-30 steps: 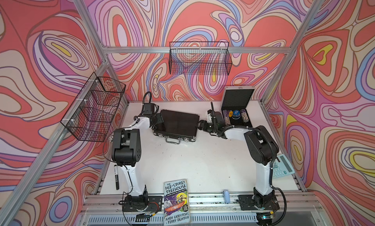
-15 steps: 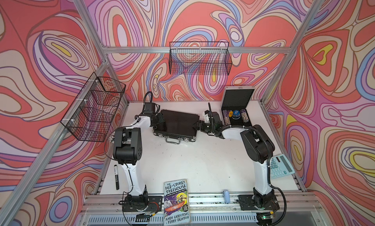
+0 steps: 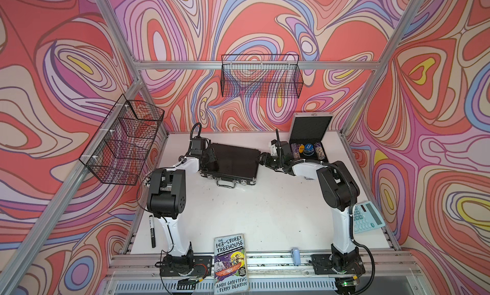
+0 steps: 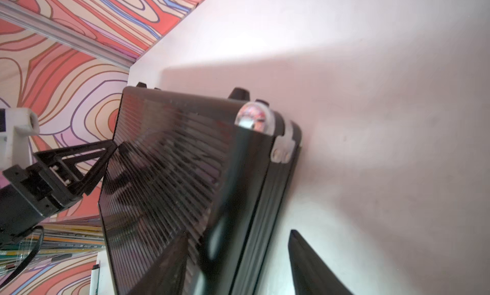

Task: Open the poker set cases
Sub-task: Adjust the poker set case at the center of the board.

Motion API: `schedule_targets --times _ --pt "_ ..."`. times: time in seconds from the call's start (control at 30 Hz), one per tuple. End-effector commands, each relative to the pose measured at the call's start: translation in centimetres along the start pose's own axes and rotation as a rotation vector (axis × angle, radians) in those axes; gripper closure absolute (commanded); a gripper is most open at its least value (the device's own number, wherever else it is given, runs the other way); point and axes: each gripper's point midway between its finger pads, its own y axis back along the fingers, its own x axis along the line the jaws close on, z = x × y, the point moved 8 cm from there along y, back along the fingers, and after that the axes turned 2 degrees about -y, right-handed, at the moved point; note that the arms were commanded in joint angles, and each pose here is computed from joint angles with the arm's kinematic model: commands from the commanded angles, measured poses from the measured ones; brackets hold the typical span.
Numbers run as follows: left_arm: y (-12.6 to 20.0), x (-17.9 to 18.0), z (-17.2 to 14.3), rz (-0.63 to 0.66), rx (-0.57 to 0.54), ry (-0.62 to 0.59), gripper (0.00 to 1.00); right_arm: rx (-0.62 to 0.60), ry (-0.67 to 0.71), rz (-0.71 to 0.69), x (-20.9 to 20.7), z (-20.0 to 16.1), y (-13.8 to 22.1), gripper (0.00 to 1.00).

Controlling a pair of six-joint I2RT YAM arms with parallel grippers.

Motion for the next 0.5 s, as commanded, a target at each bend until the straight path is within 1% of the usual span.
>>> schedule_targets --times 0.0,0.13,0.23,0.47 --pt "-0.5 -4.8 -9.7 -0.181 0.392 -0.018 0.33 0.020 0.020 -0.002 -1.0 1.1 0.0 0.39" --pt "-0.4 -6.1 -10.4 -0.193 0.406 -0.039 0.33 0.058 0.051 -0.019 -0.9 1.5 -0.4 0.39" --pt "-0.3 -6.4 -10.5 -0.193 0.408 -0.046 0.33 0.065 0.062 -0.059 -1.4 1.7 -0.4 0.39" --pt "0.7 -6.0 -9.5 -0.131 0.374 -0.094 0.32 0.083 0.063 -0.079 -2.0 1.8 -0.4 0.40"
